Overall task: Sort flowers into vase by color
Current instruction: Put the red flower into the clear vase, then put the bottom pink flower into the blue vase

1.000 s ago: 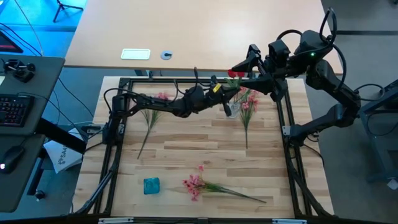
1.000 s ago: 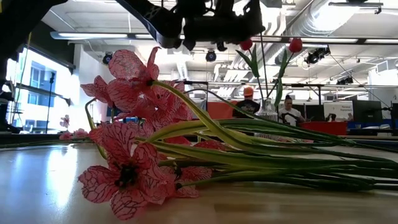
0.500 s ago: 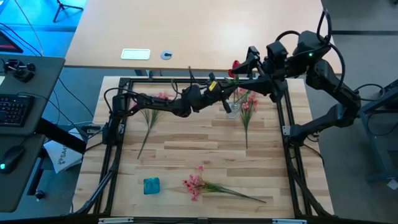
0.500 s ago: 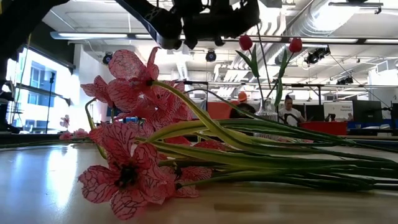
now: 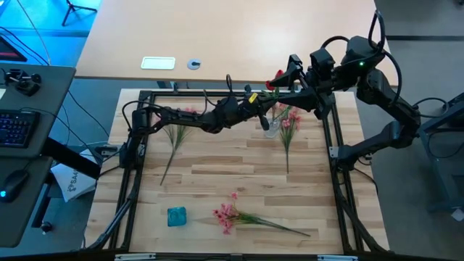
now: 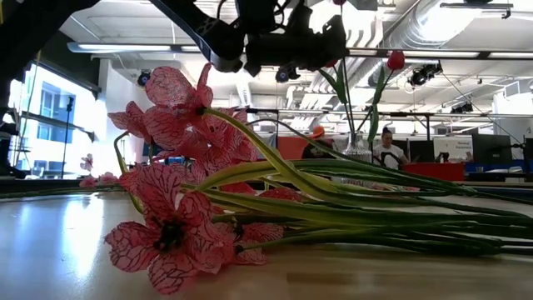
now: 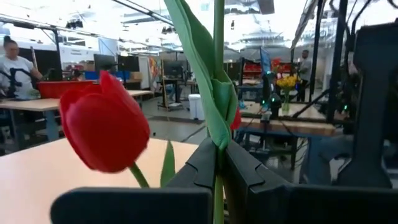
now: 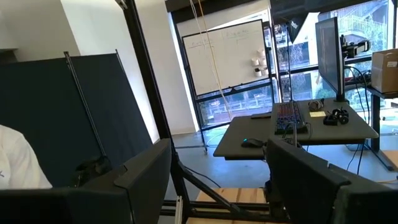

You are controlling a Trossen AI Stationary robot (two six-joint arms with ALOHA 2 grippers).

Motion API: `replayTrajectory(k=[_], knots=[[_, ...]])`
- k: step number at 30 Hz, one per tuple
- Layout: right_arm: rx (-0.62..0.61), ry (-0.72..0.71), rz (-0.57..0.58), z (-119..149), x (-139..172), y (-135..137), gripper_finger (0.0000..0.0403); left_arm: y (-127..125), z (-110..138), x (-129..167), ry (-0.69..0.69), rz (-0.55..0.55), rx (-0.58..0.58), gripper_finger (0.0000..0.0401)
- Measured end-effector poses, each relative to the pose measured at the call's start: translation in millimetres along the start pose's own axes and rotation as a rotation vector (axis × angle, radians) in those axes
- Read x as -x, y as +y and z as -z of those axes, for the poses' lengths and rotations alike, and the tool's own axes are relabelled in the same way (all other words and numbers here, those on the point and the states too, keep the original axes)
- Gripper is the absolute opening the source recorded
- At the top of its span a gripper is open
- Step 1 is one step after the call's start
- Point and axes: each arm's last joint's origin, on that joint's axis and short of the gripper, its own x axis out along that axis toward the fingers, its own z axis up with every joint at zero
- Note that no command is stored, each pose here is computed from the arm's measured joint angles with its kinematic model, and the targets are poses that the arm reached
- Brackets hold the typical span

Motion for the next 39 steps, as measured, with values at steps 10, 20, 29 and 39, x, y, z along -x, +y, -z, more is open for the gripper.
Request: replayTrajectory(k=[10,20,29,39], knots=[[0.0,0.0,0.0,0,0,0,0.0259,-3,12,1,0.121,0.013,0.005,0.0025],[0.0,0.0,0.0,0,0,0,0.0259,-9,20,4,0.228,0.03,0.049,0.0135],[0.005,0.0,0.0,0,0,0,0.0259,-9,-3,22,0.453,0.042,-0.038,0.0208],[0.019,-0.001,-0.001,0,0,0,0.0259,17,-46,61,0.747,0.023,-0.24,0.0218]])
